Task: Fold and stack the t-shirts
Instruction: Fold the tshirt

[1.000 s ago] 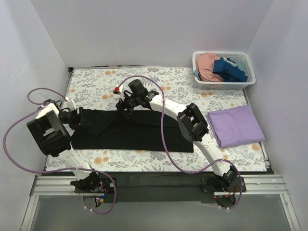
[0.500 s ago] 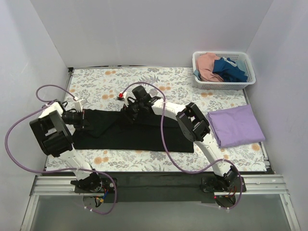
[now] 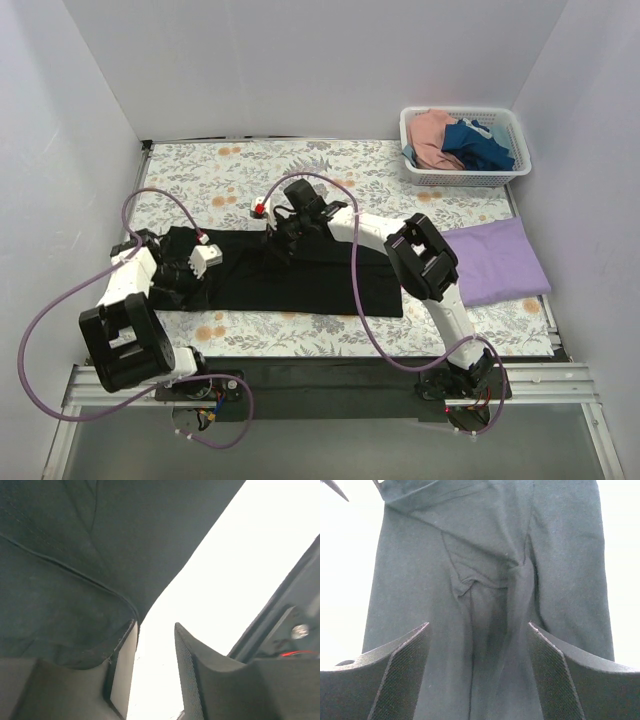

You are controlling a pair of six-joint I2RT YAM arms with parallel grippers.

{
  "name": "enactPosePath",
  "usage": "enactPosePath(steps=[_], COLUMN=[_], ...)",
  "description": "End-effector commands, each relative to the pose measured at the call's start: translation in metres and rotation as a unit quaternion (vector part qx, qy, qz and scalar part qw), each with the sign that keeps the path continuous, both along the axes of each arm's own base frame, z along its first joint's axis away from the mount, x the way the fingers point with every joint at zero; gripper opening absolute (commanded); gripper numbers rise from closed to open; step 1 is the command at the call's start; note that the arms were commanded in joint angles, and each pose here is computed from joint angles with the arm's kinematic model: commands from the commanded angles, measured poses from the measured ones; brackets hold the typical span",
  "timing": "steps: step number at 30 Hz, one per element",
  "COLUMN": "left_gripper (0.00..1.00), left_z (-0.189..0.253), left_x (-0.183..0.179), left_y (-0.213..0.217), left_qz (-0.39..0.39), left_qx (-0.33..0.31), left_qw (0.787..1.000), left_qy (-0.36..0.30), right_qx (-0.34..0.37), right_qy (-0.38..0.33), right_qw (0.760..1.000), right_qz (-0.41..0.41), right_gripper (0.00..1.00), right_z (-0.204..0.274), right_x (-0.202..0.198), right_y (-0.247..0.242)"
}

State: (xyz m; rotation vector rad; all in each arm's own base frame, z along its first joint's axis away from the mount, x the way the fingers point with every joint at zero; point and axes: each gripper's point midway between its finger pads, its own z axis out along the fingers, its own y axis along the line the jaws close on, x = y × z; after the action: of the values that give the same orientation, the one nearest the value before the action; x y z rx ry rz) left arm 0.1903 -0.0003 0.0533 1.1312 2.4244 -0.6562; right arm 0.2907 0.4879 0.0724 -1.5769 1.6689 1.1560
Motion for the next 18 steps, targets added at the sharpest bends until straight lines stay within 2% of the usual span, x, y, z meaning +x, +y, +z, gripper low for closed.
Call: enactPosePath(steps=[1,3,4,5,6,7,10,11,16,18], left_gripper=[0.36,0.37,0.39,0.41,0.45,0.60,0.62,0.70,0.72,0.61], left_z=[0.009,0.022,0.027,0.026,0.038,0.038,0.035,0.036,0.034,0.031], left_x=[0.027,0.043,0.044,0.048,0.061,0.067,0.103,0.109,0.133,0.131], left_y=[0.018,0.012,0.008,-0.002,-0.002,-0.003,-0.001,-0.002,-0.011,-0.019], left_qz=[-0.037,0.000,0.020,0.050,0.069,0.088,0.172,0.182,0.209,0.200], left_qx=[0.062,0.025,0.002,-0.046,-0.064,-0.080,-0.125,-0.138,-0.196,-0.202], left_qw=[0.992,0.995,0.997,0.997,0.995,0.993,0.977,0.973,0.955,0.954], left_qy=[-0.102,-0.095,-0.075,-0.036,-0.032,-0.018,0.026,0.035,0.079,0.094], right_qx=[0.018,0.018,0.016,0.018,0.019,0.015,0.007,0.001,-0.004,-0.004], right_qy=[-0.039,-0.034,-0.030,-0.028,-0.029,-0.029,-0.030,-0.025,-0.017,-0.017], right_qw=[0.999,0.999,0.999,0.999,0.999,0.999,0.999,0.999,0.998,0.998], right_qz=[0.015,0.010,0.004,0.002,-0.004,-0.012,-0.029,-0.032,-0.055,-0.064], right_gripper=[0.79,0.76,0.75,0.75,0.75,0.76,0.77,0.77,0.78,0.78], right_z=[0.032,0.038,0.040,0.043,0.047,0.047,0.047,0.045,0.048,0.049], right_x=[0.001,0.003,0.006,0.008,0.012,0.016,0.028,0.029,0.045,0.050], right_y=[-0.007,-0.011,-0.016,-0.018,-0.022,-0.027,-0.038,-0.042,-0.063,-0.067])
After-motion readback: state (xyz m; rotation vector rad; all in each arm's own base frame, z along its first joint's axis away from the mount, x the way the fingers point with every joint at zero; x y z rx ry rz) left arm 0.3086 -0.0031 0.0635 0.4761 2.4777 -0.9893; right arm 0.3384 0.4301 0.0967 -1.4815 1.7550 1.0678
